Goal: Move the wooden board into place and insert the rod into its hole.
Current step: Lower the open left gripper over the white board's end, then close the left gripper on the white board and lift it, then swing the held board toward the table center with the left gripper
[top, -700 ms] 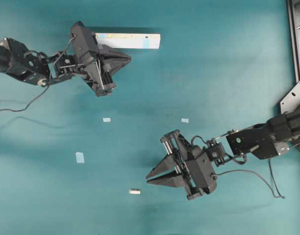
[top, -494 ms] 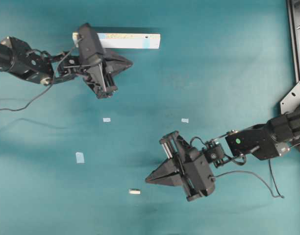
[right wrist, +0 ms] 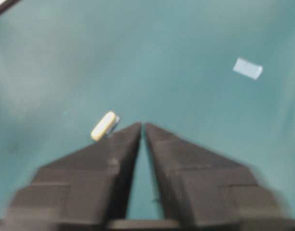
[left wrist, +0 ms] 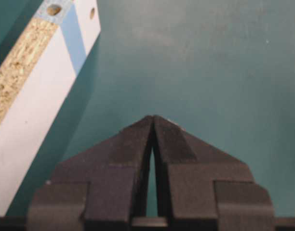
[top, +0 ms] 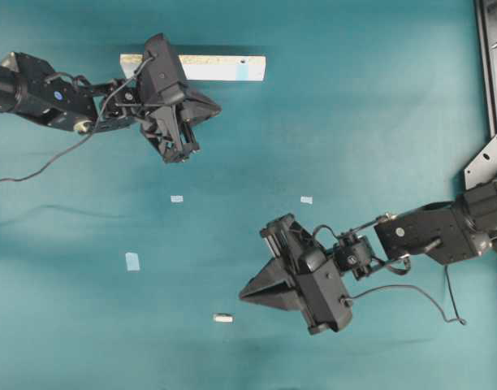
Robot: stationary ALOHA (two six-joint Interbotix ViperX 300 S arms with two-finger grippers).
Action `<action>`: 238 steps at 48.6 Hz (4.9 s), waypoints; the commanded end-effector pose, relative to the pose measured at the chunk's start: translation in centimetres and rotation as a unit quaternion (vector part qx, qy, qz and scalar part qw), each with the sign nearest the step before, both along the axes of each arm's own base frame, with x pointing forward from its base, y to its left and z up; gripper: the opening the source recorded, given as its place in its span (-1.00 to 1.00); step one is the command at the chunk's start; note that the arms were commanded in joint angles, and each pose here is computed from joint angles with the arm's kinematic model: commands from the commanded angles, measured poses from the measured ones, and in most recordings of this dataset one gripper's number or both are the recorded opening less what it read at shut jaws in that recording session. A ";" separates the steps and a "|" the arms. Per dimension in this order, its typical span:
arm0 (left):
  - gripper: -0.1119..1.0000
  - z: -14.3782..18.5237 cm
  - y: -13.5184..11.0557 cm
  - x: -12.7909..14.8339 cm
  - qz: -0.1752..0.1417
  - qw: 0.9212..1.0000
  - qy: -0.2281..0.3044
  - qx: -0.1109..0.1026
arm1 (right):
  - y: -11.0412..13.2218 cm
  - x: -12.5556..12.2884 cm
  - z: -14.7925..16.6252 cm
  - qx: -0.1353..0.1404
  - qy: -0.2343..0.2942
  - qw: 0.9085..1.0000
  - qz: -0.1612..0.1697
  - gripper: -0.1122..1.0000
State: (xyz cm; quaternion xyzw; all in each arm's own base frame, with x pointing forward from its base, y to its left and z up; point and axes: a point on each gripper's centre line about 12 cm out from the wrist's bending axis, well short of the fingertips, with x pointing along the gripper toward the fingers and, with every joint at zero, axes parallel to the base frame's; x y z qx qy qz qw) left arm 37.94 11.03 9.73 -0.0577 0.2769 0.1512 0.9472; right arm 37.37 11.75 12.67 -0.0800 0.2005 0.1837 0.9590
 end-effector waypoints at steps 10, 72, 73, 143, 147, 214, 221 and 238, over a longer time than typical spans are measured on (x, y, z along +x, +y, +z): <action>0.36 4.0 -0.5 -0.5 -0.016 1.000 0.009 0.007 | 0.2 0.0 3.1 0.004 -0.023 1.000 0.001 0.87; 0.85 2.8 8.3 -4.3 0.004 0.988 0.124 0.096 | -0.9 -1.3 9.2 -0.026 0.027 0.999 -0.022 0.87; 0.85 2.6 8.4 -4.2 0.003 0.988 0.125 0.095 | -0.9 -1.3 9.2 -0.026 0.027 0.999 -0.022 0.87; -0.39 2.0 7.4 -2.6 -0.005 0.989 0.129 0.073 | -1.4 -1.4 11.4 -0.022 0.030 0.999 -0.035 0.87; -0.39 3.4 7.0 -2.5 -0.004 0.990 0.124 0.065 | -1.5 -1.6 11.9 -0.020 0.024 0.999 -0.037 0.87; -0.39 6.1 -7.7 12.7 -0.106 0.993 0.046 -0.037 | -3.3 -4.6 17.2 -0.014 -0.008 0.998 -0.054 0.87; -0.39 5.5 -8.1 14.3 -0.110 0.992 0.040 -0.036 | -3.4 -4.9 17.5 -0.014 -0.013 0.998 -0.055 0.87; -0.39 4.4 -9.4 16.9 -0.123 0.991 0.033 -0.034 | -3.5 -5.7 17.6 -0.012 -0.017 0.998 -0.054 0.87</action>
